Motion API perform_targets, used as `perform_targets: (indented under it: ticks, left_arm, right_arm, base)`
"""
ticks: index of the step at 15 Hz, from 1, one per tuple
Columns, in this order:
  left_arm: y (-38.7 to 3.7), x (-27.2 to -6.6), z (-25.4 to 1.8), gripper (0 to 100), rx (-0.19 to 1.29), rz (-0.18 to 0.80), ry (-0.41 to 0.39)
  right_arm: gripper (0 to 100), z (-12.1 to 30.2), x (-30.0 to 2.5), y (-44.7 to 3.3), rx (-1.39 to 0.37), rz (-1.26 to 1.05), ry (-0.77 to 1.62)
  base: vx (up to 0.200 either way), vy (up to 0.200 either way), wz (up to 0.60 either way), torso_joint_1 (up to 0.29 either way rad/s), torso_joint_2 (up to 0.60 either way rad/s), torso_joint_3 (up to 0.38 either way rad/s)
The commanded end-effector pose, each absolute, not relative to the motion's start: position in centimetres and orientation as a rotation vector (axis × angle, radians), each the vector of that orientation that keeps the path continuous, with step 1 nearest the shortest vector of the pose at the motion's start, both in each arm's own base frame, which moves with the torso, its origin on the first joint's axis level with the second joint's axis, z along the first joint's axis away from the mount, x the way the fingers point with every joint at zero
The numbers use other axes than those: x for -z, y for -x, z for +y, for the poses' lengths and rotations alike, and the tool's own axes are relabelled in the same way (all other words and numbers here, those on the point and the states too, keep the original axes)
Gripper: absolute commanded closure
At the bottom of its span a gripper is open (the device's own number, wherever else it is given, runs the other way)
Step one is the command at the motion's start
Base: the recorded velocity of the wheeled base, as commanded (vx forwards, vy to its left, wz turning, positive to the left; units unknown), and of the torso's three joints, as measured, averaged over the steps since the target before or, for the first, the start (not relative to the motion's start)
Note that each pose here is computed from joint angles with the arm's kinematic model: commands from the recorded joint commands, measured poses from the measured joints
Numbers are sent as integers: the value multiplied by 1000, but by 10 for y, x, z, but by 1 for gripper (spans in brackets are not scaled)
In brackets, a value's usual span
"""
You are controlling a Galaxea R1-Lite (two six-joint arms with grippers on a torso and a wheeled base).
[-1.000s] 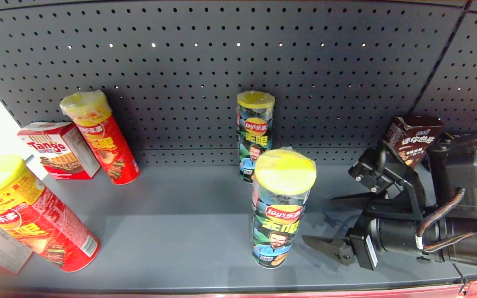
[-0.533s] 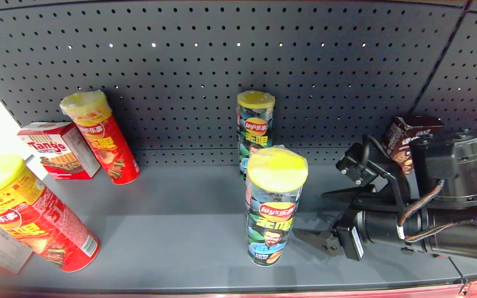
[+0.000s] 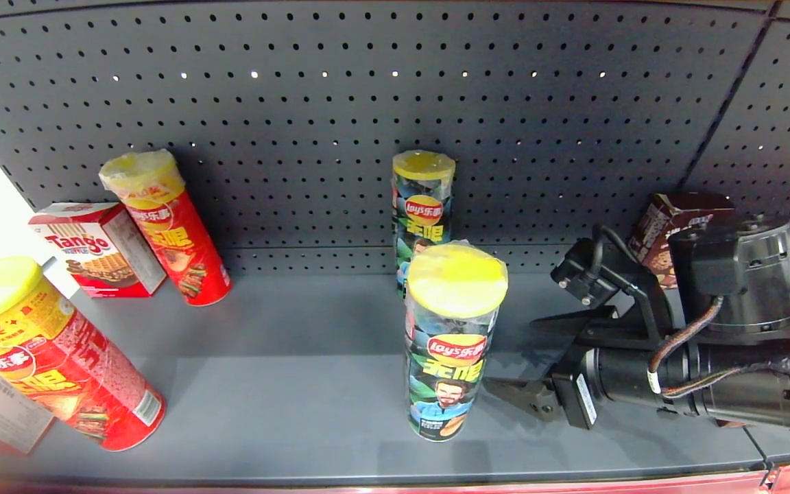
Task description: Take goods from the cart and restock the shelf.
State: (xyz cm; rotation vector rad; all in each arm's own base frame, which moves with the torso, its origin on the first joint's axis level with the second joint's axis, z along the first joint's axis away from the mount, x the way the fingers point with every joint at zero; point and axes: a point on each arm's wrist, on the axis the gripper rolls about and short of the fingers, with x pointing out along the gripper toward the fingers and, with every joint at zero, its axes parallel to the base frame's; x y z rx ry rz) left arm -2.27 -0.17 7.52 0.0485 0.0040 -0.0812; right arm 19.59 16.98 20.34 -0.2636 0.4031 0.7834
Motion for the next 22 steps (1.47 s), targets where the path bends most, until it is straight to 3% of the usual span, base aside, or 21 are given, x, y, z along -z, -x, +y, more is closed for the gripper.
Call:
perform_targets:
  ticks: [1,18,22]
  left_arm:
    - [23,-75,-2,0,81,6,-49]
    - [23,-75,-2,0,81,6,-49]
    - [23,-75,-2,0,81,6,-49]
  right_arm:
    - [0,174,-202,-199,-790,407,267]
    - [0,176,-206,-199,-792,387,261]
    - [0,139,-251,-192,-660,207,191]
  base:
    - [0,0,0,0,0,0]
    - [0,0,0,0,0,0]
    - [0,0,0,0,0,0]
